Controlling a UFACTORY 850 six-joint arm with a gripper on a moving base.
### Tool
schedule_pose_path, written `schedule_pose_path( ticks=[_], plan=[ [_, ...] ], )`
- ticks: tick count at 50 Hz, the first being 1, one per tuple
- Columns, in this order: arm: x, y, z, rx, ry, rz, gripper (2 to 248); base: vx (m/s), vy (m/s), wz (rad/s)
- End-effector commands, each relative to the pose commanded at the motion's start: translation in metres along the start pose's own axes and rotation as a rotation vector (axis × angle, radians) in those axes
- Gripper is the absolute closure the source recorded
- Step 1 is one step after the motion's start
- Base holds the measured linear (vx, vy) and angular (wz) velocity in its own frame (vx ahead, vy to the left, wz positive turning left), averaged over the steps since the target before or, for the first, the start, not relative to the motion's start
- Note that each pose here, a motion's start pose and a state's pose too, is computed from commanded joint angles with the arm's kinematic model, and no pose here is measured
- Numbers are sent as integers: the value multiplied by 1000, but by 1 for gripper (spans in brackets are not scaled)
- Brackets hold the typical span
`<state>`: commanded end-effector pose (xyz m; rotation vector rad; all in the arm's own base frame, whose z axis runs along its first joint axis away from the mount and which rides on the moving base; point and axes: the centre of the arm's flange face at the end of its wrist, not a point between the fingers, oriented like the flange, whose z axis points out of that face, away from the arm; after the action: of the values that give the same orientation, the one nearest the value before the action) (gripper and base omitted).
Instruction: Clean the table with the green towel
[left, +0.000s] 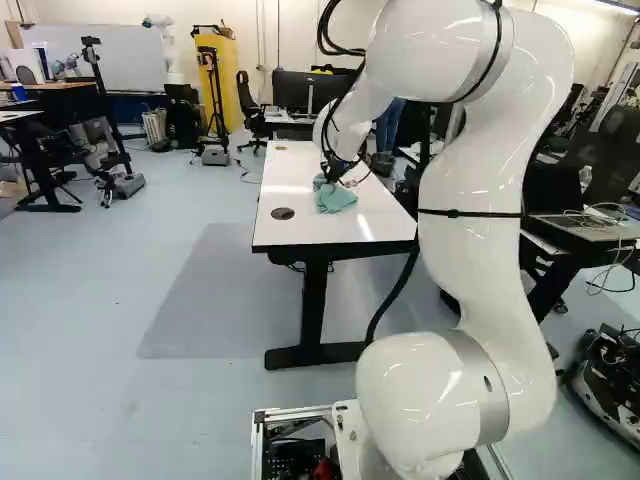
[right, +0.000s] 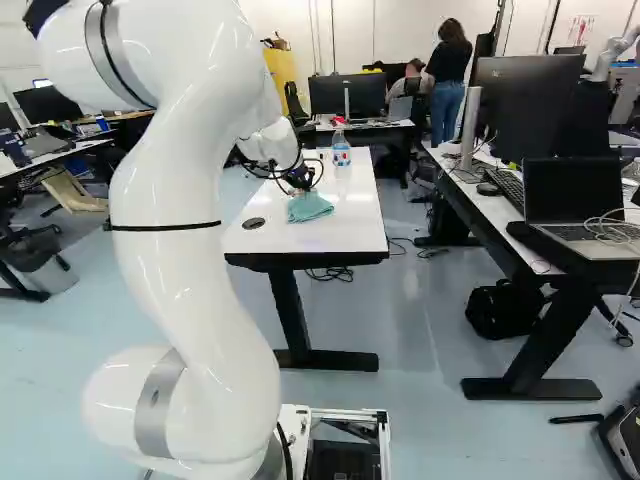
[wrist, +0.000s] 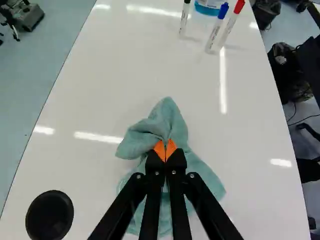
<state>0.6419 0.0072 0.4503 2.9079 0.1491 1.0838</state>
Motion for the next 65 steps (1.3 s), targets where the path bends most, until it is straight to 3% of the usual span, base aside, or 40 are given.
schedule_pose_path(
  ticks=[18,40,65],
  plan=[
    [-11,-1,21,3,-33,0,229,0,0,0],
    [-11,-1,22,3,-33,0,229,0,0,0],
    [13,-22,45,23,-5,-26,229,0,0,0]
  ],
)
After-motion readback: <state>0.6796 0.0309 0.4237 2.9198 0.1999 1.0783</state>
